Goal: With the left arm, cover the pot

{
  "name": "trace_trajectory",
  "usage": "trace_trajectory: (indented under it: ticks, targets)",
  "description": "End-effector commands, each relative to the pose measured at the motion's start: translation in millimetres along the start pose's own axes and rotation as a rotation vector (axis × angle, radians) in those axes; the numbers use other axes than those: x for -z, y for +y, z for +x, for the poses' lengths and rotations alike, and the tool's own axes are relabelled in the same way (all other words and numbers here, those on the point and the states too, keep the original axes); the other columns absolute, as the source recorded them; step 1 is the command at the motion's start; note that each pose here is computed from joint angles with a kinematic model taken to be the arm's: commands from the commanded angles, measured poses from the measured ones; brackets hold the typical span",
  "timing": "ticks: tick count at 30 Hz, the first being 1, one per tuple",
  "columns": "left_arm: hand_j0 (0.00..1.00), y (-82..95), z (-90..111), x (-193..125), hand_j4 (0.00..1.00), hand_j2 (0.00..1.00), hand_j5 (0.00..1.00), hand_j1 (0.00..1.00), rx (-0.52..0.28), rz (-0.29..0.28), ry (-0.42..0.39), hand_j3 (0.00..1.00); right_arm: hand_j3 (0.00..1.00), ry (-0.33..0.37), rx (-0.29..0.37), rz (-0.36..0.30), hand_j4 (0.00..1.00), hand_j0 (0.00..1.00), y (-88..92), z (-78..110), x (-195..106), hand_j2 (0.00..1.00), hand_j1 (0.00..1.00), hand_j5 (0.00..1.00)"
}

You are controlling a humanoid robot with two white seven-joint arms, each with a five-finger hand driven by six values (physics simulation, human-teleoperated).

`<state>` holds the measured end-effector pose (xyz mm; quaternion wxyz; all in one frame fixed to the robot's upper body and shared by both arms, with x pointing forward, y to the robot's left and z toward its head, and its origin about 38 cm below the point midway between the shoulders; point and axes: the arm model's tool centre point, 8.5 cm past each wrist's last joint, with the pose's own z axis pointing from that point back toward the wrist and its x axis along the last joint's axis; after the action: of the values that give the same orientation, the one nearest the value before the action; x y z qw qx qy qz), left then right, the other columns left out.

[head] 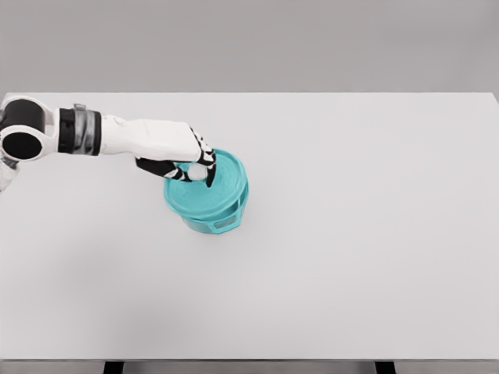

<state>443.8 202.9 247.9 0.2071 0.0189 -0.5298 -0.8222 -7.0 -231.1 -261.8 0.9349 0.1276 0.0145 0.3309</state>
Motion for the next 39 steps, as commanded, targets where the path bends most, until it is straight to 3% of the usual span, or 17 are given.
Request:
trace_trajectory:
  ticks: [1, 15, 25, 39]
  targets:
    - [0.50, -0.3, 2, 5, 0.50, 0.50, 0.50, 0.50, -0.006, 0.000, -0.011, 0.50, 1.00, 0.001, 0.001, 0.001, 1.00, 1.00, 0.6, -0.8, 0, 1.00, 1.00, 1.00]
    - [0.50, -7.0, 3, 20, 0.50, 0.50, 0.50, 0.50, -0.030, -0.021, -0.012, 0.50, 1.00, 0.000, 0.000, 0.000, 1.00, 1.00, 0.0, -0.1, 0, 1.00, 1.00, 1.00]
    - [0.51, -11.6, -4, 25, 0.51, 0.51, 0.51, 0.51, 0.010, -0.073, 0.074, 0.51, 1.00, 0.000, 0.000, 0.000, 1.00, 1.00, 0.0, -0.1, 0, 1.00, 1.00, 1.00]
    - [0.57, -12.4, -7, 26, 0.57, 0.57, 0.57, 0.57, 0.009, -0.077, 0.087, 0.57, 1.00, 0.000, 0.000, 0.000, 1.00, 1.00, 0.0, -0.1, 0, 1.00, 1.00, 1.00]
